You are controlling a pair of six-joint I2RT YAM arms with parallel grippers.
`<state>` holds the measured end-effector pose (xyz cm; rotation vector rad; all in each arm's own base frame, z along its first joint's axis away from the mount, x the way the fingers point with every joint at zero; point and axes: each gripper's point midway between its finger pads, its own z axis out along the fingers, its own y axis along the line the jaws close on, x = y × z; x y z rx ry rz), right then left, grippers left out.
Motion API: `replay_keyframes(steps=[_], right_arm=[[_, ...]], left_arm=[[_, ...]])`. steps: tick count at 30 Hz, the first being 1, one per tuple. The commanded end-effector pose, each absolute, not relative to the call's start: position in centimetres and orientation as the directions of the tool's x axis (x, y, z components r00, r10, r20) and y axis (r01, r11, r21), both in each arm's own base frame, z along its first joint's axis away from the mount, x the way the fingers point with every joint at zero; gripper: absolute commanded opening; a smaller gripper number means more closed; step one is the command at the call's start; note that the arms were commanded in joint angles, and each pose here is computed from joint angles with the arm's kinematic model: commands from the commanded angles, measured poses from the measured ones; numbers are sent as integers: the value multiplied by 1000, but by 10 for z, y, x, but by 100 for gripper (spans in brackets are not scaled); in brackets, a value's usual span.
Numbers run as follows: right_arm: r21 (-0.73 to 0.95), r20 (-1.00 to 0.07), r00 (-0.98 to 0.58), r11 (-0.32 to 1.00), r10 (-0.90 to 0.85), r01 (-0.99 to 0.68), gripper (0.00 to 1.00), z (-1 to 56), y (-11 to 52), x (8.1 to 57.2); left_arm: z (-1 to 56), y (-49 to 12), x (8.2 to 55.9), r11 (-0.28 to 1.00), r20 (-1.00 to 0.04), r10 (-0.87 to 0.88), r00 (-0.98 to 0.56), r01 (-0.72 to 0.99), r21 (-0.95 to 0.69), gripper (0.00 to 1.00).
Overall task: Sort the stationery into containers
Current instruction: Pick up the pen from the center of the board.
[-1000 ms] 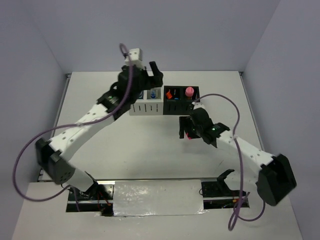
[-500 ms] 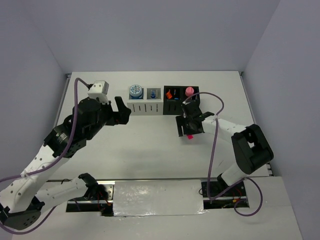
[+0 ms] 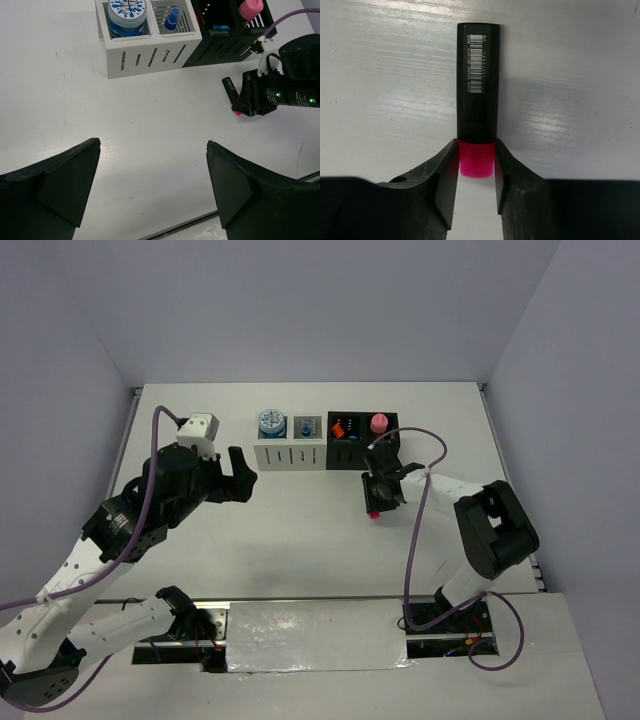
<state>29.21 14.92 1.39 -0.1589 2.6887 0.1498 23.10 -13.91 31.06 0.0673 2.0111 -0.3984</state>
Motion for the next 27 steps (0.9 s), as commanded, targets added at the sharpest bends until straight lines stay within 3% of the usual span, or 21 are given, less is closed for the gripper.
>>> replay_keyframes(steps=[1,4,7,8,14,18,27], right_arm=[[103,-401,-914,987,-70,-120,33,4,153,280],[132,-422,-902,978,-93,-163,20,14,163,268],[234,-462,-878,938,-125,-257,16,36,184,249],[271,-519,-846,916,-120,-296,15,56,190,246],[408,-745,-665,756,-49,-512,15,159,230,214],[449,-775,-631,675,-31,-585,15,193,244,191],[432,-852,-524,603,29,-671,15,245,248,171]], left_arm=[[321,-143,230,933,-893,-118,-435,260,-250,99],[324,-148,230,923,-889,-136,-437,271,-275,99],[326,-160,230,893,-874,-194,-446,288,-346,99],[326,-170,226,866,-860,-211,-464,320,-384,99],[320,-236,227,651,-755,-344,-558,437,-620,99],[317,-278,226,528,-702,-347,-622,489,-694,99],[300,-331,226,498,-678,-261,-687,506,-704,95]])
